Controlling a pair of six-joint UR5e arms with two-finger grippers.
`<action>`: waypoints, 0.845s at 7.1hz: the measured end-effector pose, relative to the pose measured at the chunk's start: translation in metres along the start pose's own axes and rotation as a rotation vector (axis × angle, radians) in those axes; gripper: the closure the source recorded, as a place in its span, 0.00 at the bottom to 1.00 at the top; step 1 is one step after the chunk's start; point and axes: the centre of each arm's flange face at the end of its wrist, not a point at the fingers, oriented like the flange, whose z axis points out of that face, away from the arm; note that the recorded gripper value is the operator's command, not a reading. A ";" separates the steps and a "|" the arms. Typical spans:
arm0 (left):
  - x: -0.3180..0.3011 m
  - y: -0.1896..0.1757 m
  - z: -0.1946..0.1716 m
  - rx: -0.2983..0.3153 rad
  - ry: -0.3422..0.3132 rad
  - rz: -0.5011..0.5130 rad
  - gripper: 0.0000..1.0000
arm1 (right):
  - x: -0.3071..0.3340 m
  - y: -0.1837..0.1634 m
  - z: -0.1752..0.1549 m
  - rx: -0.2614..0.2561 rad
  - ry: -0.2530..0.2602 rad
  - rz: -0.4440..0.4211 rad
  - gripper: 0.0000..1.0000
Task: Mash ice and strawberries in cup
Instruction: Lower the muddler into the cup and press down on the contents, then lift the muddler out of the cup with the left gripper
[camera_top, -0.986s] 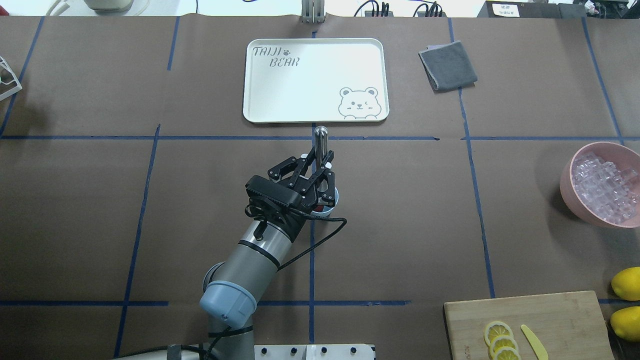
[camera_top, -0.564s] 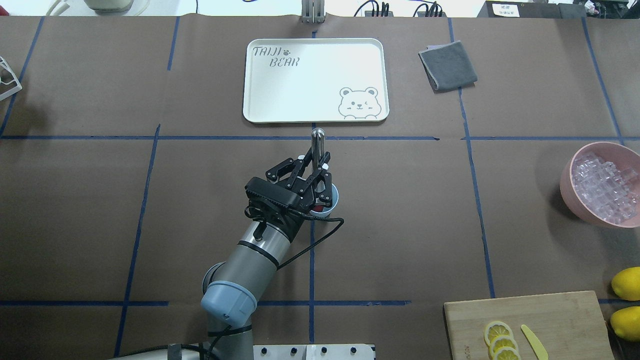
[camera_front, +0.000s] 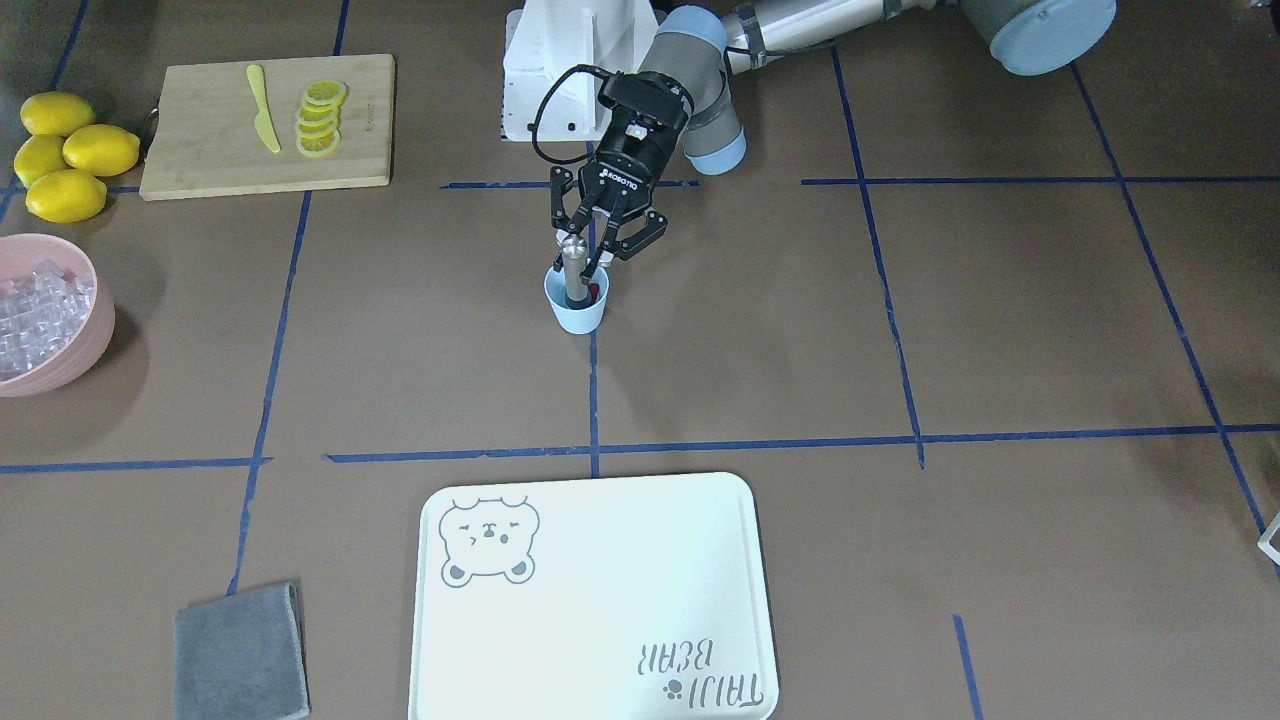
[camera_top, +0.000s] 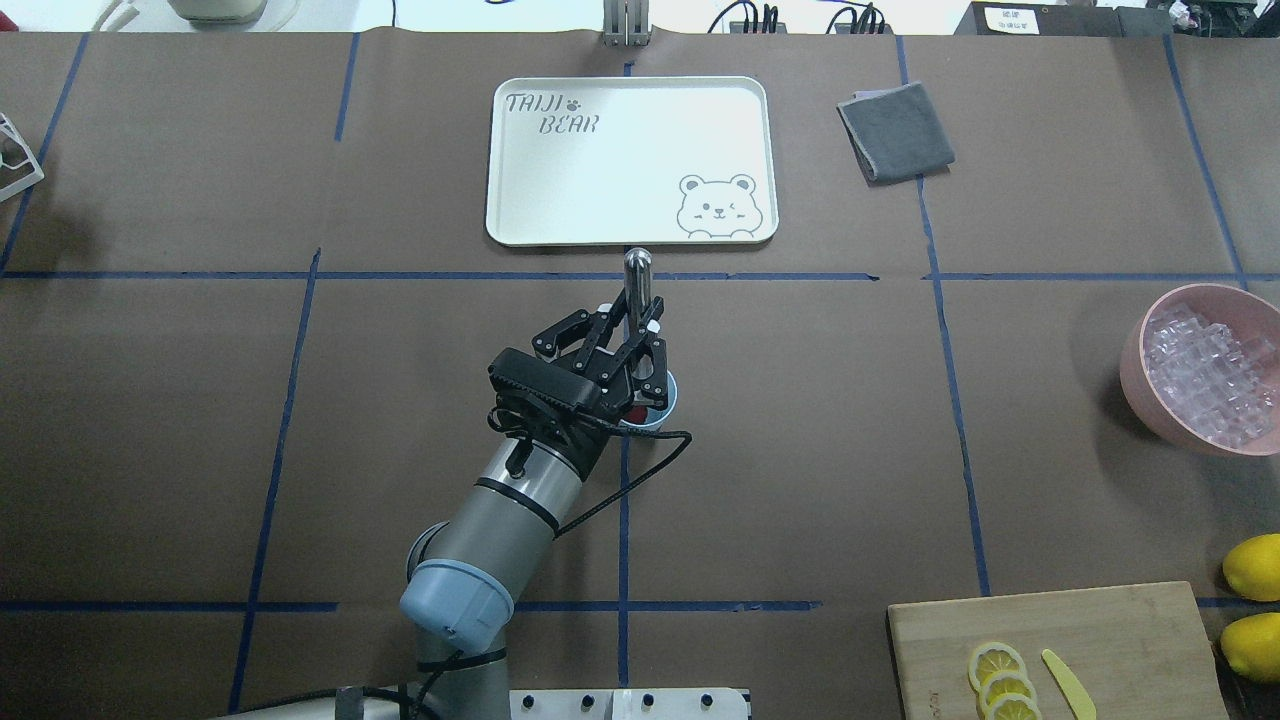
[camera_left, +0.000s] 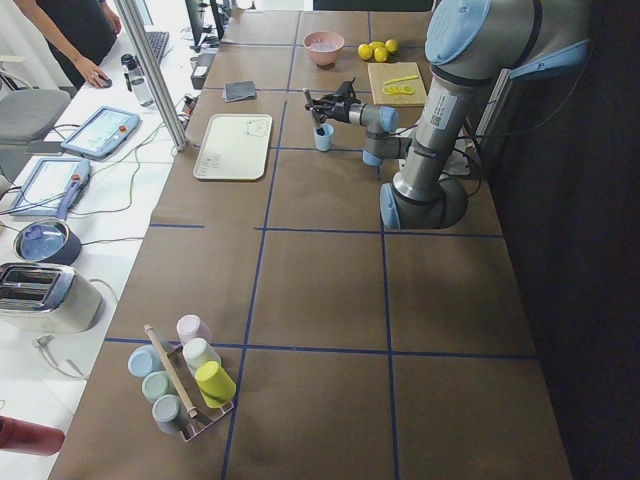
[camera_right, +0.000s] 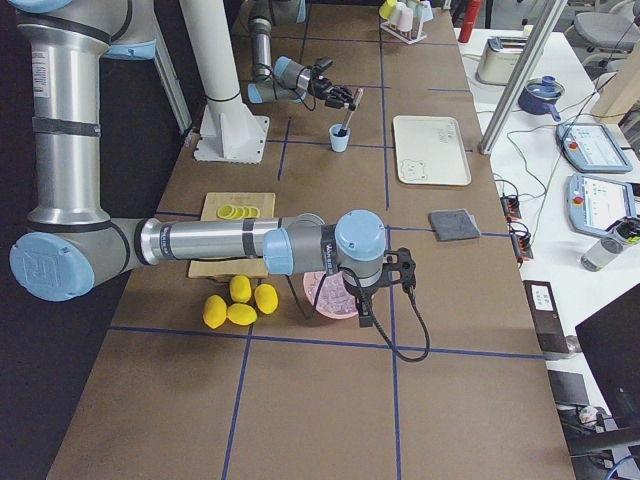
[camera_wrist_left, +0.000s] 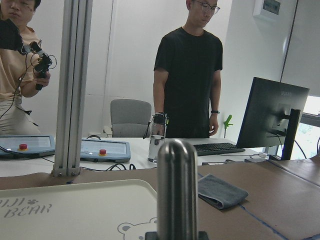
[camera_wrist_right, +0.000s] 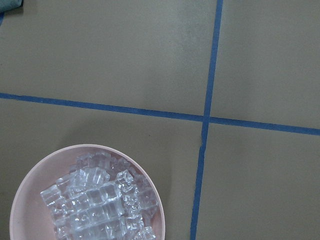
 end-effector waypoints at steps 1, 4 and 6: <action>0.004 -0.020 -0.004 0.021 0.015 -0.002 1.00 | 0.002 0.001 0.002 -0.003 0.000 0.000 0.00; 0.004 -0.101 -0.025 0.088 0.108 -0.049 1.00 | 0.008 -0.003 0.007 -0.011 -0.003 0.004 0.00; -0.022 -0.153 -0.018 0.115 0.145 -0.092 1.00 | 0.007 -0.008 0.006 -0.008 0.000 0.000 0.00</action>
